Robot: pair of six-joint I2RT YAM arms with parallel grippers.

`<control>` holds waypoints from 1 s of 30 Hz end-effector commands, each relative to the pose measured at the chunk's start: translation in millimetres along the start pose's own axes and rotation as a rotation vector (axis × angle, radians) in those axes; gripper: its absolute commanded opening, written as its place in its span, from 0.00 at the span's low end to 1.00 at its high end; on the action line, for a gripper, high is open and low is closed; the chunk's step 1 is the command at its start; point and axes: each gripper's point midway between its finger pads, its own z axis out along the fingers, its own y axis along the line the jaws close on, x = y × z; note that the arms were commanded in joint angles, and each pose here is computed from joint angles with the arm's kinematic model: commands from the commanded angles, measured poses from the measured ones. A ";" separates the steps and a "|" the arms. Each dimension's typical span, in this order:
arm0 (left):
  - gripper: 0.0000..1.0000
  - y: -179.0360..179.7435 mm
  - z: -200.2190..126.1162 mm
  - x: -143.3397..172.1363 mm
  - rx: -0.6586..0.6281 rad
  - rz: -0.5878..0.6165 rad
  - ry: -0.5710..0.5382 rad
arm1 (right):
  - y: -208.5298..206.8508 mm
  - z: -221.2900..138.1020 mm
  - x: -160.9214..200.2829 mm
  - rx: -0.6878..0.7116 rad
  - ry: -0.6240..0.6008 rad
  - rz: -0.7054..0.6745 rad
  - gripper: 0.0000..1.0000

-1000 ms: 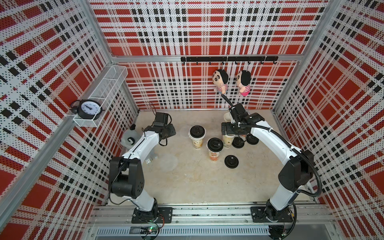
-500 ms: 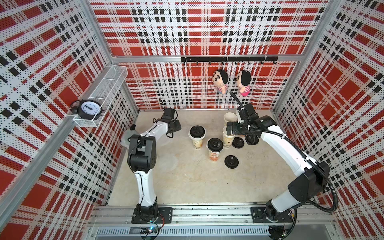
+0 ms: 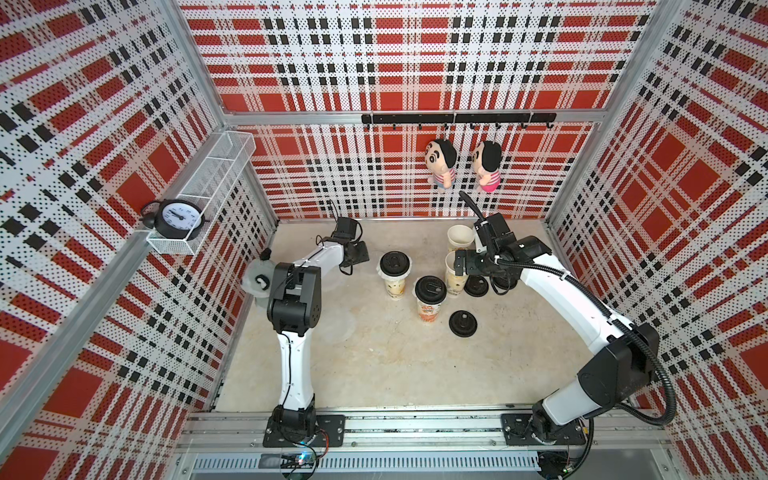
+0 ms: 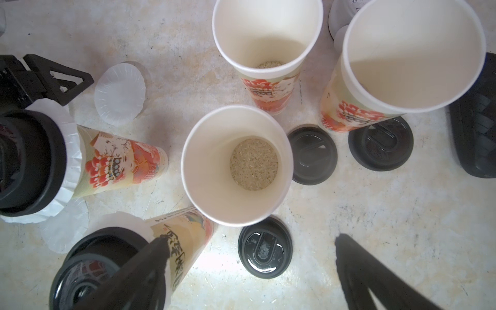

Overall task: Put the leak-proof paper on the milk tea cups
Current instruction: Pick up the leak-proof paper from the center of the board.

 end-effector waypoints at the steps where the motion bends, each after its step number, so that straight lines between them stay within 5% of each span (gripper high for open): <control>1: 0.52 -1.5 11.3 10.9 -0.010 0.028 0.034 | -3.3 -12.0 -5.7 -0.011 -0.040 0.021 1.00; 9: 0.47 13.9 19.1 18.1 -0.143 0.048 0.060 | -5.7 -11.3 -0.5 -0.009 -0.037 0.026 1.00; 30: 0.27 11.2 33.2 64.2 -0.251 0.115 0.156 | -4.5 -19.5 3.7 -0.045 -0.064 0.055 1.00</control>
